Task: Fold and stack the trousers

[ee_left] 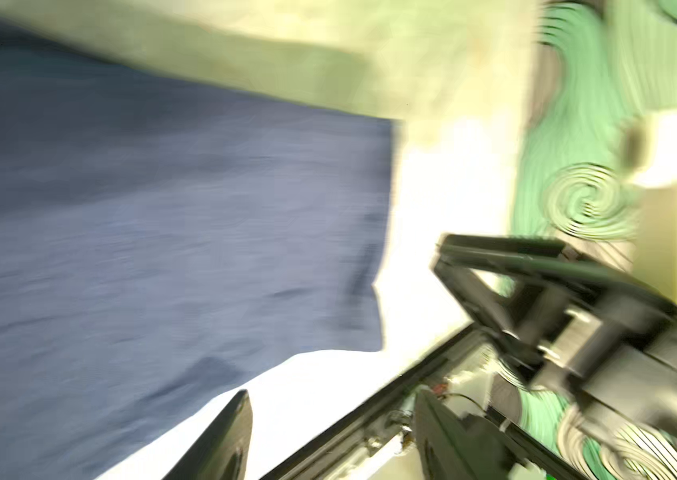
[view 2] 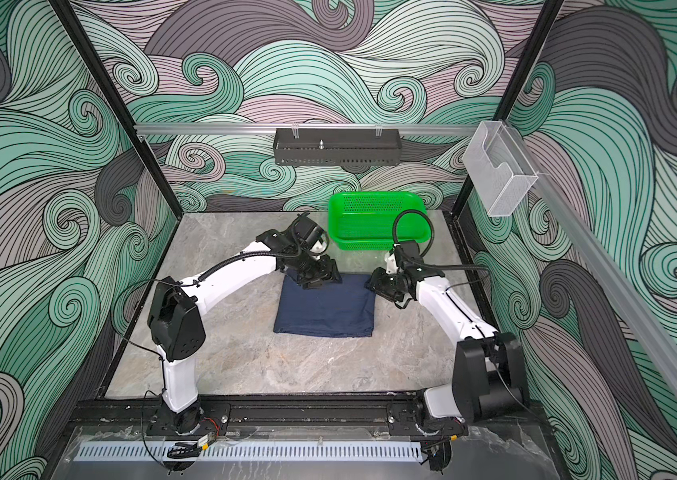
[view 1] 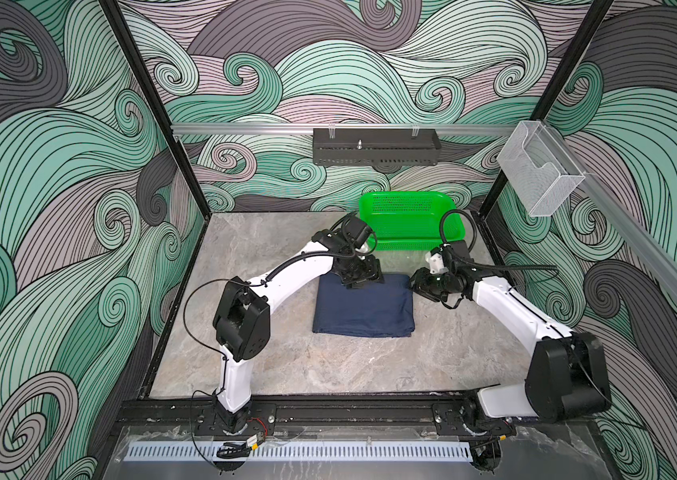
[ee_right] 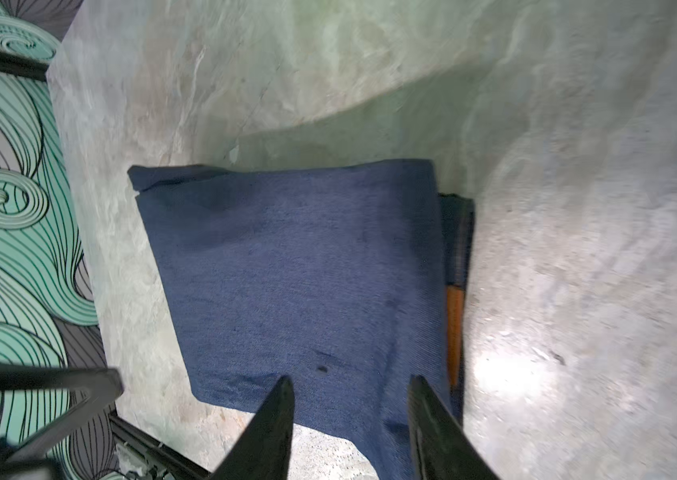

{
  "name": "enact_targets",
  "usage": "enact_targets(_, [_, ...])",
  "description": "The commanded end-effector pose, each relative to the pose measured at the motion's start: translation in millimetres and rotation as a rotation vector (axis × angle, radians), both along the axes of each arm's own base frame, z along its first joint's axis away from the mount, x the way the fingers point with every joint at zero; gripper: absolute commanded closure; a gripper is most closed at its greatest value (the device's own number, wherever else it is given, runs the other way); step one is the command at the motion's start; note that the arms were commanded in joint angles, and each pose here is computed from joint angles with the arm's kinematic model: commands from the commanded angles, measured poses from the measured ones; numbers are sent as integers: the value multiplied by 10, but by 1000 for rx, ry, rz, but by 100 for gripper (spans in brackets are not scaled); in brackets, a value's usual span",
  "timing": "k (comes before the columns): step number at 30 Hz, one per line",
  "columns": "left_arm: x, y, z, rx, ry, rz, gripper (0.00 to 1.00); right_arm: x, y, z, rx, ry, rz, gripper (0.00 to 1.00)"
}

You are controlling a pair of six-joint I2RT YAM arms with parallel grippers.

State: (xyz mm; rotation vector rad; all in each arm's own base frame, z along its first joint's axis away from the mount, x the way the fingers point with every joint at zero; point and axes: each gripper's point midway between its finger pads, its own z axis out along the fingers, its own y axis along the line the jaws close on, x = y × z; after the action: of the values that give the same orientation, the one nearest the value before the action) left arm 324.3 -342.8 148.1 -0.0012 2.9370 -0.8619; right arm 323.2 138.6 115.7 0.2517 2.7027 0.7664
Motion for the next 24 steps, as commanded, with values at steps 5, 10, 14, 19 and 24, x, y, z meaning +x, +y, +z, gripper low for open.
enact_targets(5, [28, 744, -689, 130, 133, 9, 32, -51, 14, -543, -39, 139, 33, 57])
enact_targets(10, [-60, 1057, -974, 188, 209, 25, 30, -182, -168, -891, -158, 251, 18, 52])
enact_targets(14, [-92, 1174, -1123, 209, 245, 27, 22, -288, -203, -1064, -182, 321, 16, 50])
enact_targets(19, [-127, 1205, -1251, 227, 280, 15, 20, -345, -166, -1133, -193, 341, 27, 48])
enact_targets(24, [-107, 1480, -1298, 286, 292, 58, 20, -343, -3, -1124, -185, 345, 73, 48])
